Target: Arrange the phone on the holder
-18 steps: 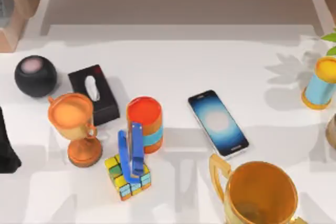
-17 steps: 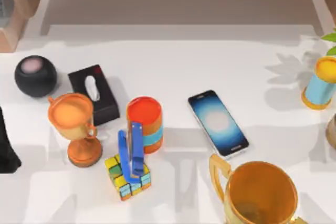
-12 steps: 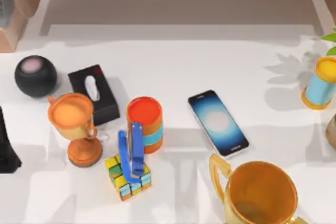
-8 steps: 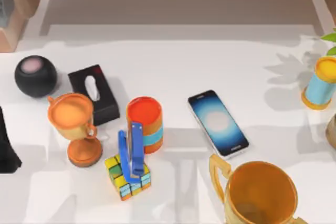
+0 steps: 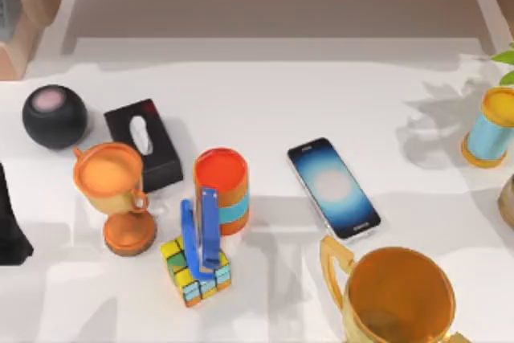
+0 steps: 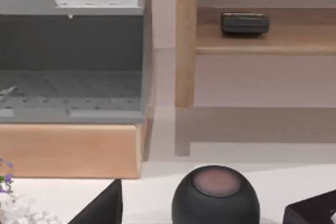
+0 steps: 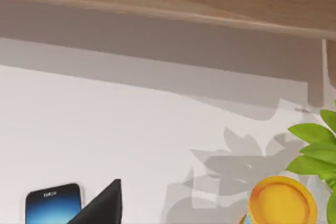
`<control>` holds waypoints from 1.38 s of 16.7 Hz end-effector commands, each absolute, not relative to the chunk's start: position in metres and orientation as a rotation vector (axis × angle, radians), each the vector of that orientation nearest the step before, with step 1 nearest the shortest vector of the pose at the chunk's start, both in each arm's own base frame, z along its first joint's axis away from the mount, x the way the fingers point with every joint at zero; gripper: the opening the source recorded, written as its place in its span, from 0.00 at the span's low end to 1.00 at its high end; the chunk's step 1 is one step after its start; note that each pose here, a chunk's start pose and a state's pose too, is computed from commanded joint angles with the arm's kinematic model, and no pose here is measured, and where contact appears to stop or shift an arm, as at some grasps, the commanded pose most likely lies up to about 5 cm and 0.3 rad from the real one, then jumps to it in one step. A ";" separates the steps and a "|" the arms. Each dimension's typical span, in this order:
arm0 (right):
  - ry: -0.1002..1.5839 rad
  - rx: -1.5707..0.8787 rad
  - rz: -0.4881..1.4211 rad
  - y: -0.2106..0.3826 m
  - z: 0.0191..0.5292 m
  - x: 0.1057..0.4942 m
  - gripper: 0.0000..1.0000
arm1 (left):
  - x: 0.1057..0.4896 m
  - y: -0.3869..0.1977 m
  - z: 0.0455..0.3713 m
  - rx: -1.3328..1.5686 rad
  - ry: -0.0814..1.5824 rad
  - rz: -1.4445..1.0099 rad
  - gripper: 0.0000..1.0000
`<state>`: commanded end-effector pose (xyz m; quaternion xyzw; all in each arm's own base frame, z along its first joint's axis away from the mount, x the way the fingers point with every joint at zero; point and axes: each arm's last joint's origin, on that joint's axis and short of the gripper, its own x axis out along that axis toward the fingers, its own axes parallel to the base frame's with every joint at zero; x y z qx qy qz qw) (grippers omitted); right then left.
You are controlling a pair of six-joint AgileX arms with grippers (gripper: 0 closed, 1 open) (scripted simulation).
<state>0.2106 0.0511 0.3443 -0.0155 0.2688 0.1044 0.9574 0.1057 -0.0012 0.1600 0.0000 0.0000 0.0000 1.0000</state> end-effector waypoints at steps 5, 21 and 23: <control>1.009 -0.137 0.283 0.117 0.310 0.306 1.00 | 0.106 -0.001 0.160 0.000 0.000 0.000 1.00; 1.546 -0.327 0.328 0.241 0.173 0.365 1.00 | 0.106 -0.001 0.160 0.000 0.000 0.000 1.00; 1.546 -0.324 0.324 0.239 0.173 0.365 1.00 | 0.106 -0.001 0.160 0.000 0.000 0.000 1.00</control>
